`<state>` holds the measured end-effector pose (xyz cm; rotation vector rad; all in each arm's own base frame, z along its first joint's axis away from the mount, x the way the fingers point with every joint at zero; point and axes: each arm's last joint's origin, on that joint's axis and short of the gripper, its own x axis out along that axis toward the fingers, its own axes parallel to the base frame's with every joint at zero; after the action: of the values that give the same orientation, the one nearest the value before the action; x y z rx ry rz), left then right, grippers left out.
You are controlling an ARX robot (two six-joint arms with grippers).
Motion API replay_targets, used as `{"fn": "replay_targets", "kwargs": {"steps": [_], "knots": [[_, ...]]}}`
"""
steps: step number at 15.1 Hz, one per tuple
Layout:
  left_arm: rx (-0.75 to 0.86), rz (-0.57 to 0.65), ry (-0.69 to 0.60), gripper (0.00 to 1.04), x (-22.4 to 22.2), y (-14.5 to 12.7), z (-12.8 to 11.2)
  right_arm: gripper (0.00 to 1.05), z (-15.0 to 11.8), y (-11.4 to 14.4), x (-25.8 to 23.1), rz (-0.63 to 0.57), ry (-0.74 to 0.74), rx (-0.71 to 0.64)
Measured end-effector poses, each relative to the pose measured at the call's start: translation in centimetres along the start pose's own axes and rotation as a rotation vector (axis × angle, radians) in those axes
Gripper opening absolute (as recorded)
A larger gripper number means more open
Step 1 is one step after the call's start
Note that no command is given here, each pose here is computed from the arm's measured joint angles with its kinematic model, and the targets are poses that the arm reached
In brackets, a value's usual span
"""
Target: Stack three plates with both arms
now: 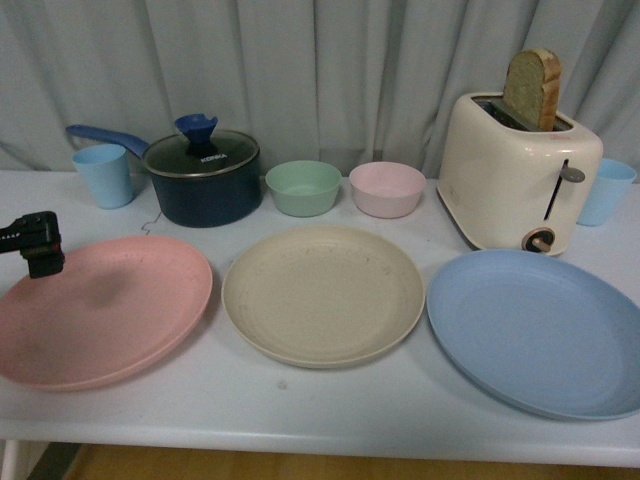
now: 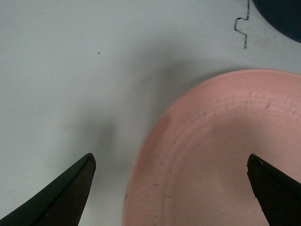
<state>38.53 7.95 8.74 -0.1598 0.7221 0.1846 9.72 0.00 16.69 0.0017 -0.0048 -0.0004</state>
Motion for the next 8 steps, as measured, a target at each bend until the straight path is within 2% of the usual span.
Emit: {"fn": "replay_targets", "kwargs": {"steps": [2, 5, 6, 8], "knots": [[-0.004, -0.015, 0.044, 0.98, -0.2, 1.1, -2.0, 0.98, 0.0, 0.0, 0.0, 0.0, 0.0, 0.0], [0.026, -0.017, 0.09, 0.98, -0.3, 1.5, -2.6, 0.98, 0.0, 0.0, 0.0, 0.0, 0.0, 0.0], [0.043, -0.018, 0.108, 0.94, -0.3, 1.5, -2.8, 0.98, 0.0, 0.0, 0.0, 0.0, 0.0, 0.0], [0.065, -0.014, 0.152, 0.74, -0.3, 1.5, -3.1, 0.98, 0.0, 0.0, 0.0, 0.0, 0.0, 0.0]]}}
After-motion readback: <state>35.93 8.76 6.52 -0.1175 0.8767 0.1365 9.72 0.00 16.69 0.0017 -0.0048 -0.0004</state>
